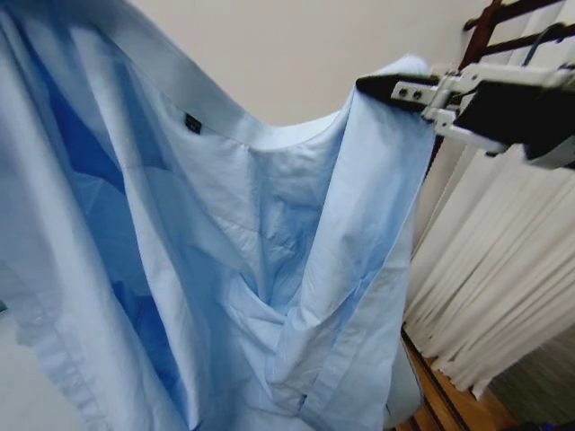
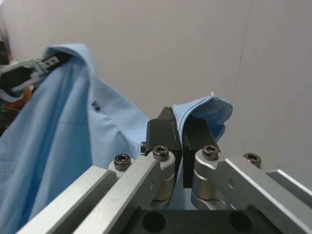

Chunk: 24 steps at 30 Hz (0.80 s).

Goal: Pick up the clothes from the sofa and hang them on the clothes hanger.

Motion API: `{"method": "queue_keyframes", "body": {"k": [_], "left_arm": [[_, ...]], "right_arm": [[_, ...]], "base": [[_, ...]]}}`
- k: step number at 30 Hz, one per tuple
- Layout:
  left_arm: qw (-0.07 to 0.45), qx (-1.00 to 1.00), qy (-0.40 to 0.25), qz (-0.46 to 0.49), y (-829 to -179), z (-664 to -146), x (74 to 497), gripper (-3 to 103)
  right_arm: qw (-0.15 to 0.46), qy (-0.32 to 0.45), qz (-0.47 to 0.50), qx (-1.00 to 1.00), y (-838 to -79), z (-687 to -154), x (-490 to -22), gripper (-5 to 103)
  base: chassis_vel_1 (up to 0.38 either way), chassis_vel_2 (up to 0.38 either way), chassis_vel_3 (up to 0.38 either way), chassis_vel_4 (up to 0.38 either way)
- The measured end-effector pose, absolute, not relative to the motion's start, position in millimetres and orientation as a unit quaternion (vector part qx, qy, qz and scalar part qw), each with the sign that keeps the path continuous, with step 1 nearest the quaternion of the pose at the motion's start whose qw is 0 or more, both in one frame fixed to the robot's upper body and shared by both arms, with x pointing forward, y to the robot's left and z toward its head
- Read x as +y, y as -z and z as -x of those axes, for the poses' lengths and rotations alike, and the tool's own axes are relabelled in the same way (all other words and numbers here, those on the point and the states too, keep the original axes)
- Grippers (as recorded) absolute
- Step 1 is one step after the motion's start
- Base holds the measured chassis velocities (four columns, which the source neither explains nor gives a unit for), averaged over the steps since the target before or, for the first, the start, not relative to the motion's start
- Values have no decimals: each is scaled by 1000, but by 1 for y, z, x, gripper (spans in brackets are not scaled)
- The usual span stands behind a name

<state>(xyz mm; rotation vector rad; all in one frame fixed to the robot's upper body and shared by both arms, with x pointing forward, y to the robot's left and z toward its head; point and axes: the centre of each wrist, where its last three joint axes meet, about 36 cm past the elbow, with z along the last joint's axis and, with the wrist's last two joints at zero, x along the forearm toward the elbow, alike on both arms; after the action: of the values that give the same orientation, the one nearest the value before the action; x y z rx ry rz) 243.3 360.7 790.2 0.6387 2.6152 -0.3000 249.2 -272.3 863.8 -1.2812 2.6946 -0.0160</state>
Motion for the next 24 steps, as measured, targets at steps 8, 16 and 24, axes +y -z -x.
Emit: {"method": "queue_keyframes", "body": {"k": [8, 16, 24], "left_arm": [[44, 975, 179, -126, -700, -276, 356, 0], [-90, 969, 191, -127, -616, -340, 338, 0], [-117, 979, 152, -65, -515, -458, 337, 0]], "right_arm": [[10, -10, 397, 918, -797, -297, -271, 0], [-97, -17, 370, 924, -677, -383, -262, 0], [-125, -9, 324, 938, -571, -473, -255, 0]], "base": [[0, 0, 0, 0], [0, 0, 0, 0], [0, 0, 0, 0]]}}
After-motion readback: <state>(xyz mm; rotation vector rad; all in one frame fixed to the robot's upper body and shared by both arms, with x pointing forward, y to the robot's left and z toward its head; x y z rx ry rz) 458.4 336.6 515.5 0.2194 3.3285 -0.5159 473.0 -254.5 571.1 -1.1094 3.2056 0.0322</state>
